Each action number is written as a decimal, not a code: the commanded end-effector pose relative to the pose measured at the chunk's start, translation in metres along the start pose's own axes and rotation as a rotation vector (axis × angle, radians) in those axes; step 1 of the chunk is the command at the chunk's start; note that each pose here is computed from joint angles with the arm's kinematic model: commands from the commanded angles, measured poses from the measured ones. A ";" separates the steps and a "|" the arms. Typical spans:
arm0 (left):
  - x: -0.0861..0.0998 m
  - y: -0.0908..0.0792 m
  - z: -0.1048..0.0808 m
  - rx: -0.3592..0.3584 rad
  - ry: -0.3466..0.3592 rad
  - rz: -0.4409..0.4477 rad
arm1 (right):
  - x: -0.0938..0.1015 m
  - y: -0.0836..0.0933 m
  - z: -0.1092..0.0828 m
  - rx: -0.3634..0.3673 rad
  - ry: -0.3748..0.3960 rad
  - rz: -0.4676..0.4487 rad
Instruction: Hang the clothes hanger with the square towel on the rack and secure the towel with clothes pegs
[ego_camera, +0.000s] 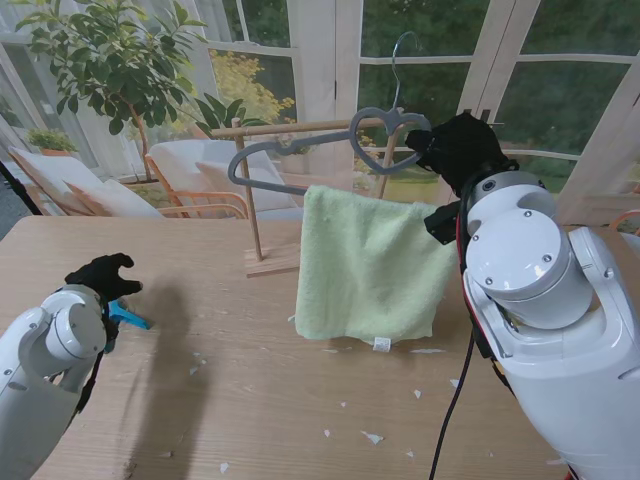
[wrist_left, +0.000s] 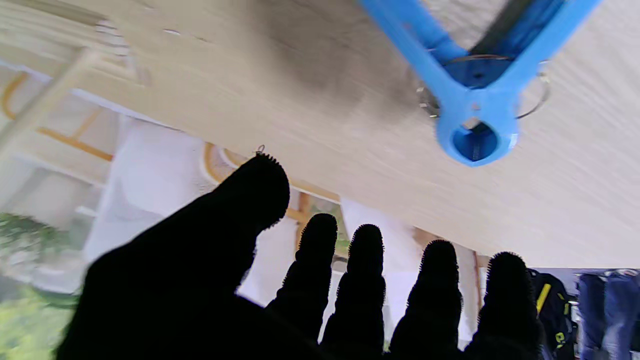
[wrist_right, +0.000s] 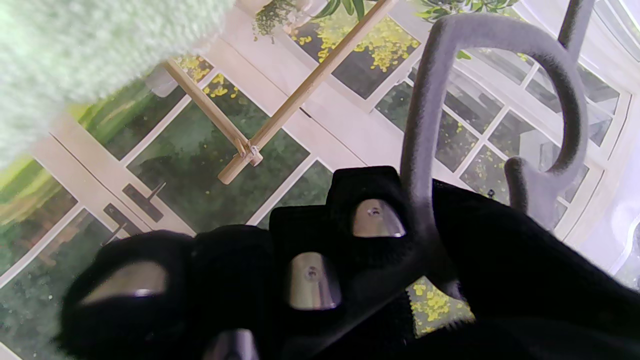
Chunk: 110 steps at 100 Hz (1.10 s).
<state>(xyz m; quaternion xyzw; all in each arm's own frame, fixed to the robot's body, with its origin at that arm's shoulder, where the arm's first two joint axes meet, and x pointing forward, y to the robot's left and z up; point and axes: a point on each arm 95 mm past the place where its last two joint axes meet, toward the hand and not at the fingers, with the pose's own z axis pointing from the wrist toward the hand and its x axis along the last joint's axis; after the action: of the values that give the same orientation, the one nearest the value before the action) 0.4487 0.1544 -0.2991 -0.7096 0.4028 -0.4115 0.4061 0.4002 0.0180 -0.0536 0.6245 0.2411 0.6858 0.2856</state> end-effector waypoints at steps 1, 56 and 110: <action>-0.009 0.000 0.003 -0.027 -0.029 0.004 | 0.000 -0.004 -0.001 0.019 0.000 0.000; -0.037 0.033 0.013 -0.058 -0.173 0.081 | -0.004 -0.008 0.000 0.030 -0.014 -0.003; -0.037 0.055 0.021 -0.081 -0.138 0.098 | -0.003 -0.010 0.002 0.040 -0.014 -0.007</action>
<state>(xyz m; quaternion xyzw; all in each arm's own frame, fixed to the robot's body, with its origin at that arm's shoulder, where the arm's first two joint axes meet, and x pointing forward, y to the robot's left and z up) 0.4437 0.1793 -0.3595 -0.7302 0.4156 -0.3233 0.4353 0.4037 0.0196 -0.0630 0.6324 0.2514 0.6749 0.2854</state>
